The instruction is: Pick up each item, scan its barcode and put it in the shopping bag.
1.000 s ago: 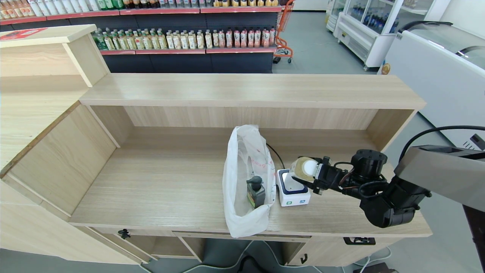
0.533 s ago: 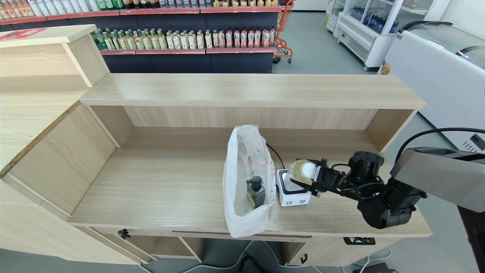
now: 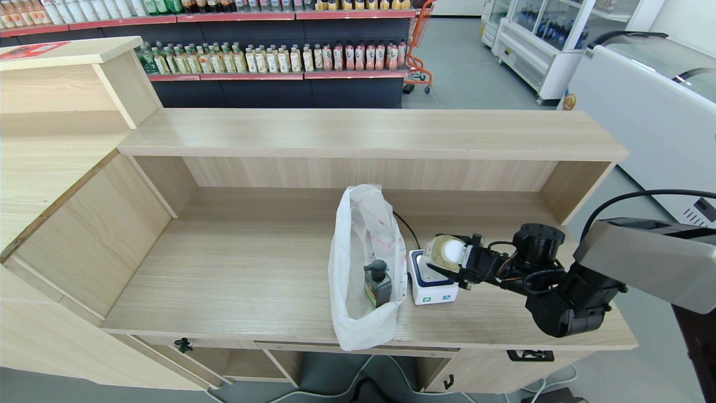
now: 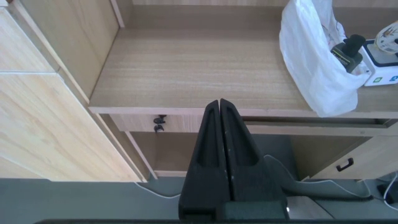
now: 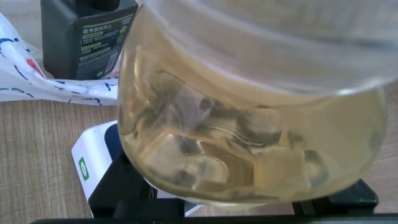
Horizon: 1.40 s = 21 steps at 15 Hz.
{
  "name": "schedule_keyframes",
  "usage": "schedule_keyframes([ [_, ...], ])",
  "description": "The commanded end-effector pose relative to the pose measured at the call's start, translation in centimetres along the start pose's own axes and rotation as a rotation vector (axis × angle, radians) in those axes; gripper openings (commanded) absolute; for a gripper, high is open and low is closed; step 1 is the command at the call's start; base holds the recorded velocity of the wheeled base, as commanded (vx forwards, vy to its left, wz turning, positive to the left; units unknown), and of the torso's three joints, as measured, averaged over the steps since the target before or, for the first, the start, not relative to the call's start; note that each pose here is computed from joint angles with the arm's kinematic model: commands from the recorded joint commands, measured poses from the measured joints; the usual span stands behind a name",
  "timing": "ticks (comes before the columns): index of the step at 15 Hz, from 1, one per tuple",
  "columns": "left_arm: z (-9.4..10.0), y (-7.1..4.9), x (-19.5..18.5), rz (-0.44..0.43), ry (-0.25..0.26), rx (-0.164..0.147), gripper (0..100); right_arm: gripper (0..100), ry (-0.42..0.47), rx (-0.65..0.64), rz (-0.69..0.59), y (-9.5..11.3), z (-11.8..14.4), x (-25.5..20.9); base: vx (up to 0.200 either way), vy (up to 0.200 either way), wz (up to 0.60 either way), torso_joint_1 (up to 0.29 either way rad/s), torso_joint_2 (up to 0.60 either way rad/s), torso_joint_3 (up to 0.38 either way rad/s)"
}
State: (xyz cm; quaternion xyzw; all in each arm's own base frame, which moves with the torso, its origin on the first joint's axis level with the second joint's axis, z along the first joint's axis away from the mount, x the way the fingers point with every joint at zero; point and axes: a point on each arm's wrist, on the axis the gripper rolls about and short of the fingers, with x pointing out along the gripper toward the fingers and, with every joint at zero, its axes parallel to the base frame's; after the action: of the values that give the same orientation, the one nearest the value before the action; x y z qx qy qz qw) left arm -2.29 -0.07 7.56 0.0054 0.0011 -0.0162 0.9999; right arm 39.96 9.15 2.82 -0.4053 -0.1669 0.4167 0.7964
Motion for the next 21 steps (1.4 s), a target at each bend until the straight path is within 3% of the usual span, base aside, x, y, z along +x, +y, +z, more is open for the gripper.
schedule_keyframes([
  [1,0.0,0.0,0.0,0.000,0.002,0.000,0,0,-0.001,-0.002,-0.001,-0.1,0.1,0.0,0.000,0.000,0.00,0.000,0.00,0.000],
  [10,0.0,0.0,0.0,0.000,0.001,0.000,0,0,-0.013,0.023,-0.018,-0.4,0.6,-0.2,0.000,0.000,0.00,0.000,0.00,0.000],
  [12,0.0,0.0,0.0,0.000,0.002,0.000,0,0,-0.044,0.091,-0.080,-3.1,3.4,-1.5,0.000,0.000,0.00,0.000,0.00,0.000],
  [14,0.0,0.0,0.0,0.000,-0.001,0.000,0,0,-0.044,0.228,-0.186,-5.8,7.8,-4.0,0.000,0.000,0.00,0.000,0.00,0.000],
  [16,0.0,0.0,0.0,0.000,0.001,0.000,0,0,-0.008,0.396,-0.328,-7.1,10.6,-6.1,0.000,0.000,0.00,0.000,0.00,0.000],
  [17,0.0,0.0,0.0,0.000,0.001,0.000,0,0,0.056,0.549,-0.458,-7.6,12.5,-7.7,0.000,0.000,0.00,0.000,0.00,0.000],
  [19,0.0,0.0,0.0,0.000,0.002,0.000,0,0,0.168,0.743,-0.561,-7.5,13.7,-9.1,0.000,0.000,0.00,0.000,0.00,0.000],
  [21,0.0,0.0,0.0,0.000,0.001,0.000,0,0,0.207,0.870,-0.652,-7.5,13.9,-9.6,0.000,0.000,0.00,0.000,0.00,0.000],
])
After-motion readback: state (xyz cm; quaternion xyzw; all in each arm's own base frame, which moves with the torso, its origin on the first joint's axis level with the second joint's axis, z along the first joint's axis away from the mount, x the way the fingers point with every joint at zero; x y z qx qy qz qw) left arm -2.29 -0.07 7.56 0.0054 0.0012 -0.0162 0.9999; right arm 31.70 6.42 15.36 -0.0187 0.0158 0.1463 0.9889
